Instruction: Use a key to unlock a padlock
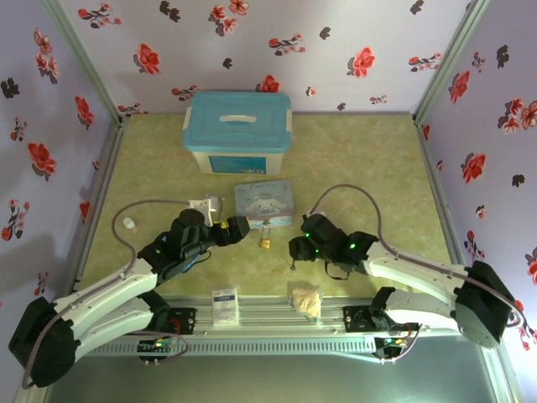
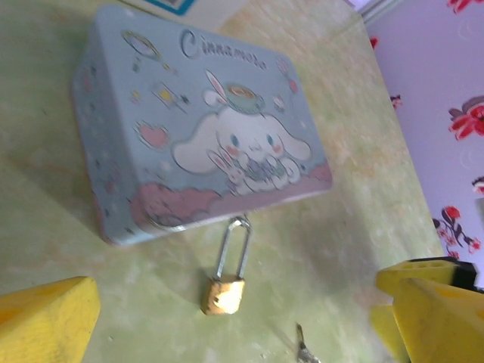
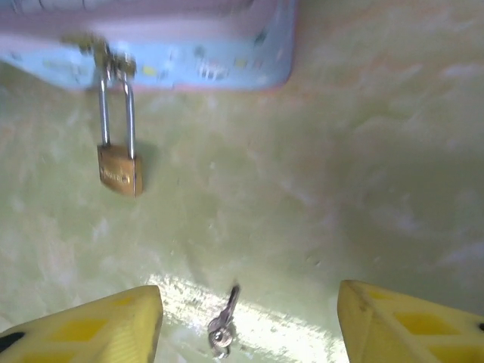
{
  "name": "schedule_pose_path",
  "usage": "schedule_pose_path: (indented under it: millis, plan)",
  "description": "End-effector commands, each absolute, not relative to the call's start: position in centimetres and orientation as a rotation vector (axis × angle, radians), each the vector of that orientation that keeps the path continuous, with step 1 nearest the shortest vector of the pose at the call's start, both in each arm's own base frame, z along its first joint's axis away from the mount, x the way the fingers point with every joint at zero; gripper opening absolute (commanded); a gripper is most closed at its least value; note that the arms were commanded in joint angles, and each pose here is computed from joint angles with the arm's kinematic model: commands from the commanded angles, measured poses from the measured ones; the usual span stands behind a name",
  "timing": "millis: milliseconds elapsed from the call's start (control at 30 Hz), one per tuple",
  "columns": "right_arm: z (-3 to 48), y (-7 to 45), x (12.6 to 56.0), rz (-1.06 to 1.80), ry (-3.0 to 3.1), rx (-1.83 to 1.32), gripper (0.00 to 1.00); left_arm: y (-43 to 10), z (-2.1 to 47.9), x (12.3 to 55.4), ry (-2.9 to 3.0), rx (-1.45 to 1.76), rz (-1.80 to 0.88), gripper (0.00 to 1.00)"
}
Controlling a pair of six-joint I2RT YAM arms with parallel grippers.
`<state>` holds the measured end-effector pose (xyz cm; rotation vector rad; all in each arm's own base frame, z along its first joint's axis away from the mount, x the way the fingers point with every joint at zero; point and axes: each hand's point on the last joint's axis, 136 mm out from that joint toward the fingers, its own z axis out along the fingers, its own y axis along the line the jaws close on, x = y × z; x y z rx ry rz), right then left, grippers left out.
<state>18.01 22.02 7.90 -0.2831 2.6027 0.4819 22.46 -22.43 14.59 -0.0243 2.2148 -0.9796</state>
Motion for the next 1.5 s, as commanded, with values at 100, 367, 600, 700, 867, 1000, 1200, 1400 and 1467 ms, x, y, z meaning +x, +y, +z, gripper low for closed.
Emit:
schedule_pose_path:
  millis: [100, 367, 600, 700, 867, 1000, 1200, 1400, 1467]
  plan:
    - [5.7, 23.7, 16.1, 0.358, 2.659, -0.303, 0.44, -21.8, 13.0, 21.1, 2.277, -0.073, -0.946, 1.0]
    - [3.8, 25.2, 14.8, 0.311, 2.713, -0.364, 0.36, -21.0, 13.2, 20.8, 2.252, -0.094, -0.946, 1.0]
    - [2.7, 24.4, 14.5, 0.231, 2.734, -0.37, 0.36, -20.9, 13.0, 20.9, 2.26, -0.111, -0.943, 1.0]
    - [2.3, 24.5, 14.3, 0.247, 2.739, -0.366, 0.33, -21.0, 12.8, 21.0, 2.262, -0.112, -0.941, 1.0]
    - [1.8, 25.3, 14.2, 0.303, 2.732, -0.397, 0.29, -21.1, 12.7, 21.1, 2.26, -0.108, -0.938, 1.0]
    - [1.2, 25.3, 13.8, 0.262, 2.775, -0.416, 0.25, -21.1, 12.5, 21.1, 2.268, -0.106, -0.93, 1.0]
    - [1.0, 23.7, 12.9, 0.135, 2.793, -0.437, 0.26, -20.9, 12.4, 20.9, 2.264, -0.114, -0.939, 1.0]
    - [2.3, 23.2, 13.4, 0.111, 2.752, -0.443, 0.26, -20.8, 12.2, 20.9, 2.258, -0.128, -0.945, 1.0]
    - [3.2, 23.7, 13.7, 0.132, 2.73, -0.443, 0.26, -20.9, 12.2, 20.9, 2.255, -0.125, -0.946, 1.0]
